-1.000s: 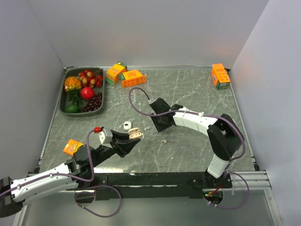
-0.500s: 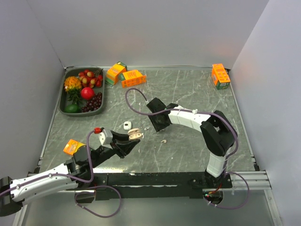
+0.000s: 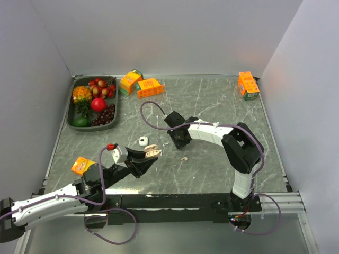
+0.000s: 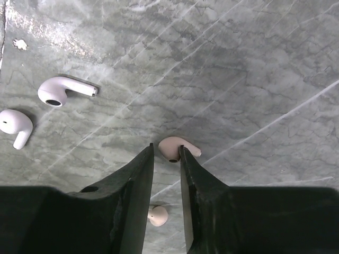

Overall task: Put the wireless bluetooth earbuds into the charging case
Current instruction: Adjust the earbud at the center of the board, then pick up the earbud from the center of the board.

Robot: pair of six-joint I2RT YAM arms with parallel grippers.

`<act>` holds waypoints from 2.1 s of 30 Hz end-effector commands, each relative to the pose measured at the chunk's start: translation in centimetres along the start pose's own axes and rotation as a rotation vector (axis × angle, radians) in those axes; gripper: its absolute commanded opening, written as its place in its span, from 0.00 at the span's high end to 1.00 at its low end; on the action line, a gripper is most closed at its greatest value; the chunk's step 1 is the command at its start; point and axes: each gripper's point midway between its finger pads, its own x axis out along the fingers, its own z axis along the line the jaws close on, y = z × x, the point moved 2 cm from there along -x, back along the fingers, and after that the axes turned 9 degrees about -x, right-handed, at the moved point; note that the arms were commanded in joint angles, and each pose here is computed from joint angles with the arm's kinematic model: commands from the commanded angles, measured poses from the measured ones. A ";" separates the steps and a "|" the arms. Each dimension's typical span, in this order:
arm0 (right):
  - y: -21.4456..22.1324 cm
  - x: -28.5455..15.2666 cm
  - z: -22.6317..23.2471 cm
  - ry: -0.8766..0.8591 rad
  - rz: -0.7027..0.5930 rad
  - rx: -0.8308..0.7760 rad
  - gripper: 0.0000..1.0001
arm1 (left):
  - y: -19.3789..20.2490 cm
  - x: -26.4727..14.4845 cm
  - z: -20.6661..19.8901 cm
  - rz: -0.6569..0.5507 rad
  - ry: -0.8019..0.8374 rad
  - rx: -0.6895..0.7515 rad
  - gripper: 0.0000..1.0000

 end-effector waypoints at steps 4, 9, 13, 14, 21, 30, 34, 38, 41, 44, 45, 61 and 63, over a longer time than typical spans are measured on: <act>-1.8 -0.9 0.5 -0.047 -0.040 0.074 0.75 | -1.6 0.4 -0.7 -0.048 0.016 -0.005 0.99; -2.6 -2.3 1.3 -0.108 -0.078 0.132 0.77 | -1.5 0.3 -0.7 -0.046 0.013 -0.007 0.99; -3.0 -3.4 1.6 -0.228 -0.105 0.266 0.81 | -1.6 0.3 -0.6 -0.053 0.008 -0.009 0.99; -2.9 -3.4 1.4 -0.244 -0.103 0.337 0.82 | -1.6 0.4 -0.6 -0.053 0.006 -0.011 0.99; -1.4 -2.7 -0.9 -0.303 -0.071 0.713 0.95 | -1.7 0.5 -0.5 -0.055 -0.006 -0.016 0.99; -0.7 -1.7 -2.2 -0.278 0.005 0.933 0.66 | -2.0 0.5 -0.3 -0.060 -0.026 -0.014 0.99; -0.3 -1.9 -2.5 -0.249 0.023 0.914 0.48 | -2.0 0.5 -0.3 -0.060 -0.026 -0.015 0.99; 0.0 -3.0 -3.0 -0.223 0.004 0.862 0.39 | -2.0 0.5 -0.3 -0.059 -0.024 -0.016 0.99; 0.3 -4.7 -4.2 -0.142 -0.032 0.786 0.38 | -2.2 0.5 -0.3 -0.061 -0.027 -0.011 0.99; 0.2 -6.5 -5.0 -0.080 -0.069 0.641 0.39 | -2.2 0.5 -0.3 -0.060 -0.032 -0.006 0.99; -0.1 -7.0 -5.2 -0.060 -0.083 0.606 0.41 | -2.2 0.5 -0.3 -0.060 -0.032 -0.006 0.99; 7.0 -5.2 0.4 -0.042 -0.078 0.325 0.43 | -1.9 0.5 -0.5 -0.033 -0.025 -0.010 0.99; 7.2 -5.0 0.6 -0.046 -0.088 0.321 0.44 | -1.8 0.5 -0.5 -0.034 -0.025 -0.013 0.99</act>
